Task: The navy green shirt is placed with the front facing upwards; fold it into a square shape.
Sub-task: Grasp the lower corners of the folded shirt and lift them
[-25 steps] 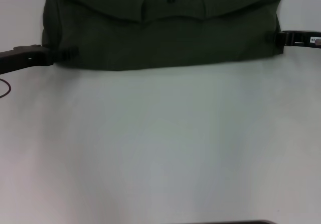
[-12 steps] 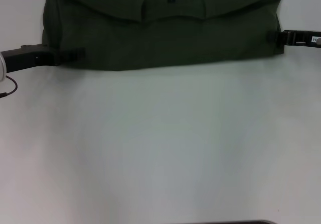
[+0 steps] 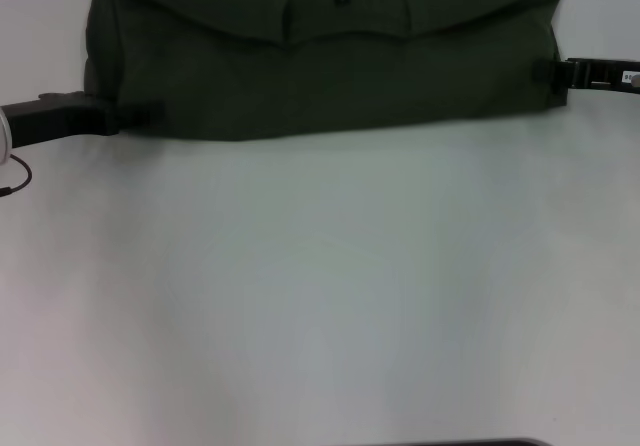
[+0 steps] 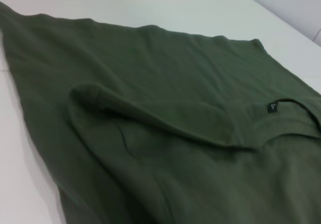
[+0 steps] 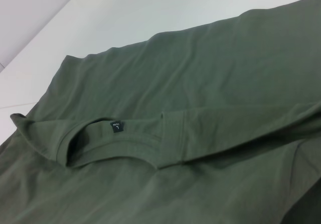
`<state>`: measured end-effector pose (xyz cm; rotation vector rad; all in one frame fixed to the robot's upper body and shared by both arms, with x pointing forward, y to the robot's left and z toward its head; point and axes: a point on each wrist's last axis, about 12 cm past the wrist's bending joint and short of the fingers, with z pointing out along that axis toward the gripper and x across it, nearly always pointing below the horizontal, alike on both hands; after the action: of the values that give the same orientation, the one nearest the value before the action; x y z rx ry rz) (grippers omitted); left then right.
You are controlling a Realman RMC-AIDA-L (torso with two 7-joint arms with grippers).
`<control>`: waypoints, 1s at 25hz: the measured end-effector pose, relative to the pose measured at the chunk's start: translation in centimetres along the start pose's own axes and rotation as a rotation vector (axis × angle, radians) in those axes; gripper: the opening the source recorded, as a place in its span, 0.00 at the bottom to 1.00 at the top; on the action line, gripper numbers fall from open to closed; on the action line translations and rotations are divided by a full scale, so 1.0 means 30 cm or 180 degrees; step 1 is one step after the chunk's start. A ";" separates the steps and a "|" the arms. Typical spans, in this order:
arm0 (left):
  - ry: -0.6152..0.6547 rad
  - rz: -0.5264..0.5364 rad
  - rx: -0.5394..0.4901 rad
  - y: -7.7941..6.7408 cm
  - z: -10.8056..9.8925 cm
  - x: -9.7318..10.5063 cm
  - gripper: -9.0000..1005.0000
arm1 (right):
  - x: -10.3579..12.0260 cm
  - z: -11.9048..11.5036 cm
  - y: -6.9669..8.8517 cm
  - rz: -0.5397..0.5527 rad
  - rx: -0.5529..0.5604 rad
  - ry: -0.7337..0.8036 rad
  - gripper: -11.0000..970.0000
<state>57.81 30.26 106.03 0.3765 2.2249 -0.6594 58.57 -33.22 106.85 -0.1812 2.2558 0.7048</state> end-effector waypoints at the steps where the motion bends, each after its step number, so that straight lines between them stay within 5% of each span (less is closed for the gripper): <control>1: 0.0012 0.0006 -0.0003 0.000 0.000 0.001 0.88 | 0.000 0.000 0.000 0.0000 0.0001 0.0000 0.02; 9: 0.0101 0.0091 0.0013 -0.007 0.007 0.004 0.79 | 0.001 0.000 -0.001 0.0002 0.0004 0.0001 0.02; 25: 0.0140 0.0138 -0.0052 -0.002 0.014 -0.007 0.34 | 0.003 0.001 0.000 0.0000 0.0007 0.0001 0.02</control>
<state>58.16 29.95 105.96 0.4336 2.2559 -0.6148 58.52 -33.19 106.75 -0.1804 2.2567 0.7021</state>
